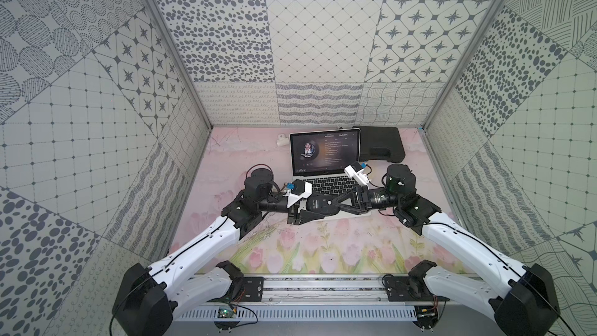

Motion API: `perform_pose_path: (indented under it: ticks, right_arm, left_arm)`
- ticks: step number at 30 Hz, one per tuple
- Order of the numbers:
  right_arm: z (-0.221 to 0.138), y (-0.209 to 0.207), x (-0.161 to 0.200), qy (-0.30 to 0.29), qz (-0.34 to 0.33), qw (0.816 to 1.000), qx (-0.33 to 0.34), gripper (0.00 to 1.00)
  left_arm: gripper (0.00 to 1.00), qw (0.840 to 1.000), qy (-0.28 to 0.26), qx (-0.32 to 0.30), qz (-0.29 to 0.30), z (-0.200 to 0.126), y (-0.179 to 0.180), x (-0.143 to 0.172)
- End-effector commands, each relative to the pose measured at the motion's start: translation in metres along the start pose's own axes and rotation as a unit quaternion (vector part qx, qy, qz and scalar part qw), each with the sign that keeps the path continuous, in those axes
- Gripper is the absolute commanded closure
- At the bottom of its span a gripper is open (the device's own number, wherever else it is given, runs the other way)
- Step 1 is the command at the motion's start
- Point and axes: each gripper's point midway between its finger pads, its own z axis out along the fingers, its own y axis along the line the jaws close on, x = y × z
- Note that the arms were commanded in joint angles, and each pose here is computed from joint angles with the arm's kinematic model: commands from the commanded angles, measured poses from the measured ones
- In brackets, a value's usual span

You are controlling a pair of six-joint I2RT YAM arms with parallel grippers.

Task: Remove the wireless mouse receiver from the laptop
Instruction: Close the lid on the mouse.

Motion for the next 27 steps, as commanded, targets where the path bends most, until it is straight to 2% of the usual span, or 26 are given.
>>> perform_pose_path:
  ticks: [1,6,14,22,27]
  right_arm:
    - [-0.001,0.005,0.003,0.003,-0.029,1.000,-0.011,0.35]
    - [0.001,0.002,0.004,0.011,-0.025,1.000,-0.011,0.48]
    - [0.000,0.003,0.007,0.019,-0.023,0.999,-0.011,0.52]
    - [0.000,-0.006,0.011,0.030,-0.017,0.999,0.014,0.62]
    - [0.005,-0.005,0.012,0.036,-0.017,0.999,0.013,0.62]
  left_arm:
    - [1.00,0.999,-0.014,0.032,0.004,0.000,-0.008,-0.011]
    - [1.00,0.999,-0.012,0.035,0.001,-0.001,-0.008,-0.011]
    - [1.00,0.999,-0.005,0.045,-0.008,0.000,-0.009,-0.008]
    - [1.00,0.999,-0.004,0.023,-0.031,-0.001,0.002,-0.011]
    - [1.00,0.999,-0.008,0.024,-0.037,0.000,0.004,-0.014]
